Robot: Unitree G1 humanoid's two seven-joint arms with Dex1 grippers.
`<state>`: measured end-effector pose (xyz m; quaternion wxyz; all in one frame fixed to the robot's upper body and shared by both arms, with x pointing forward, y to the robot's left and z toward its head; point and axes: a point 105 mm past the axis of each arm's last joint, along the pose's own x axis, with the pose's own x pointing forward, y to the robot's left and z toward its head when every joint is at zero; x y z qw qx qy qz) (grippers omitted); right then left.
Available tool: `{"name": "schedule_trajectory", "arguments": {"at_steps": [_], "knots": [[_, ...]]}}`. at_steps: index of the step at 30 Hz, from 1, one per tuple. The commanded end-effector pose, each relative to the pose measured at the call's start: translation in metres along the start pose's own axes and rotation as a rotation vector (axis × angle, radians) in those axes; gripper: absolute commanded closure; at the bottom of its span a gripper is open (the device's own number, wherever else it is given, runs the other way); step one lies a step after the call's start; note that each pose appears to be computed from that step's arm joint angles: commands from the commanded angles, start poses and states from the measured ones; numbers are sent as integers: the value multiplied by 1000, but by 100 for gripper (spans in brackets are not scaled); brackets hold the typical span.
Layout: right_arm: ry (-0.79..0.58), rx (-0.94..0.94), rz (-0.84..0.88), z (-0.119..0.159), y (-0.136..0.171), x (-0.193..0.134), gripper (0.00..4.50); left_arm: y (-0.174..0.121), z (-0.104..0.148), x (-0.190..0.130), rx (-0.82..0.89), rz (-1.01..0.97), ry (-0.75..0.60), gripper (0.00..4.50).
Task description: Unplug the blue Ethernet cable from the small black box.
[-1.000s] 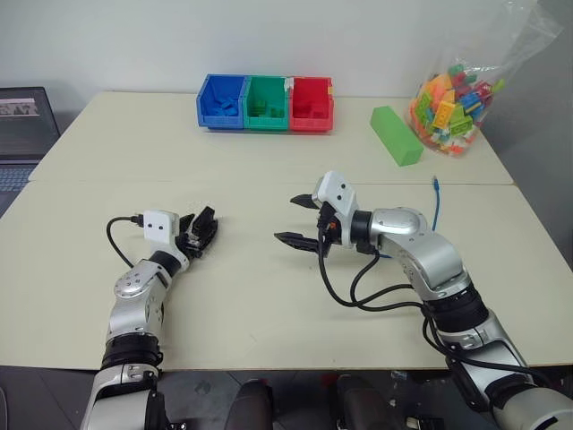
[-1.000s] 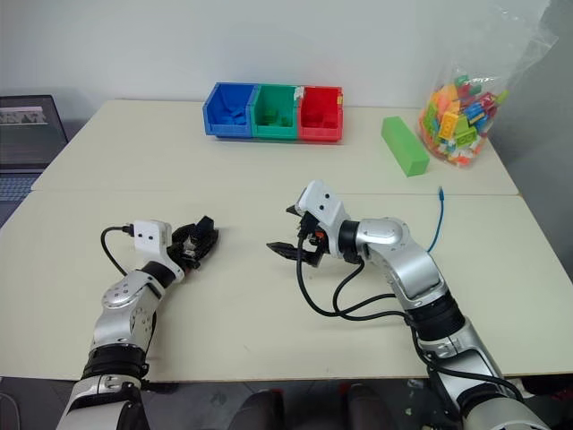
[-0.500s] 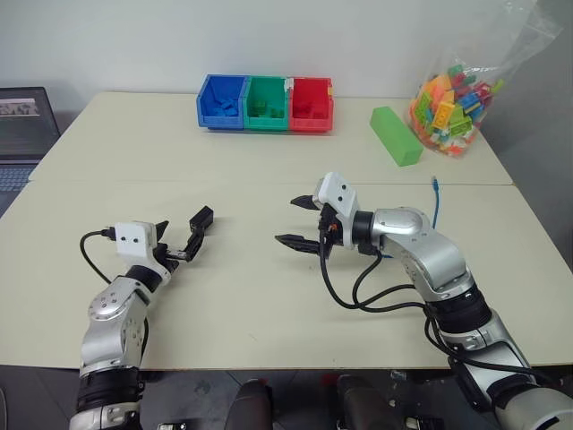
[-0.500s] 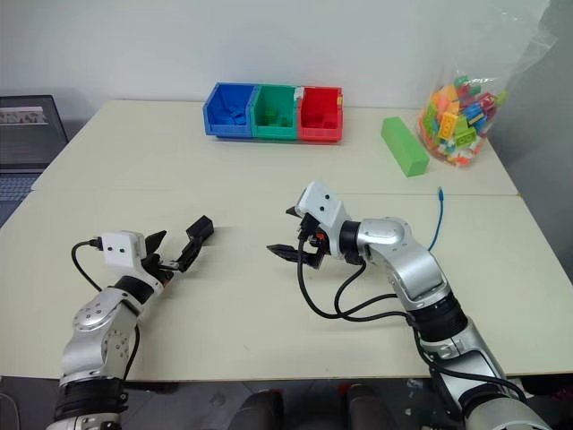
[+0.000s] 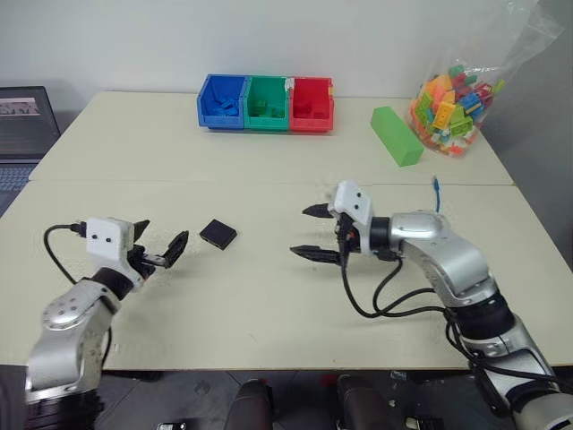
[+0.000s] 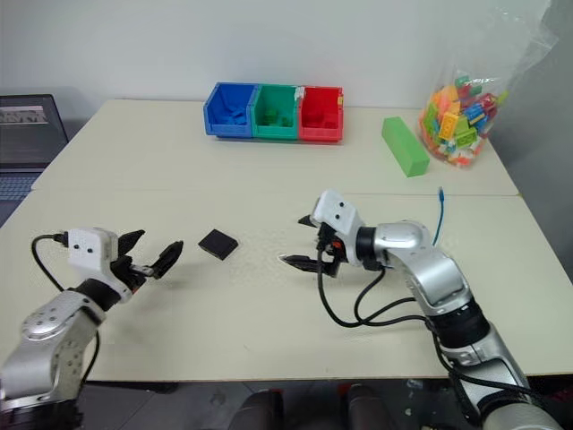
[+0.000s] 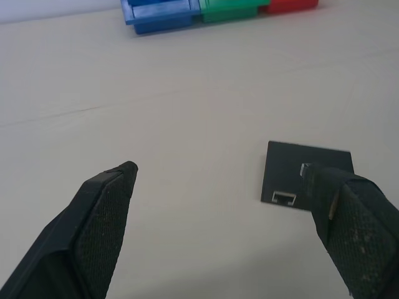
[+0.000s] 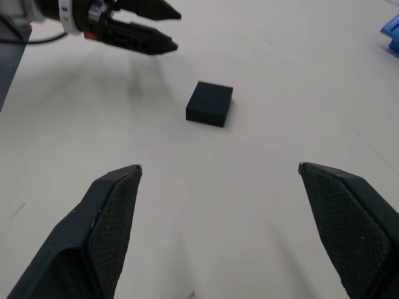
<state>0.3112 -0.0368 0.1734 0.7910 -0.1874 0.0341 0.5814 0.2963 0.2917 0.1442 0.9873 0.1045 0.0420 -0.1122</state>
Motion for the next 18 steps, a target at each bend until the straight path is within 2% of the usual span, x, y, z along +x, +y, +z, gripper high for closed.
{"name": "schedule_trajectory", "arguments": {"at_steps": [1, 8, 18], "knots": [[-38, -56, 5, 11, -3, -24, 23, 8, 29, -16, 109, -42, 11, 2], [-19, -31, 59, 13, -11, -62, 23, 0, 46, -44, 173, -292, 143, 2], [13, -35, 12, 10, -33, -78, 23, -12, 49, -49, 127, -415, 123, 2]]}}
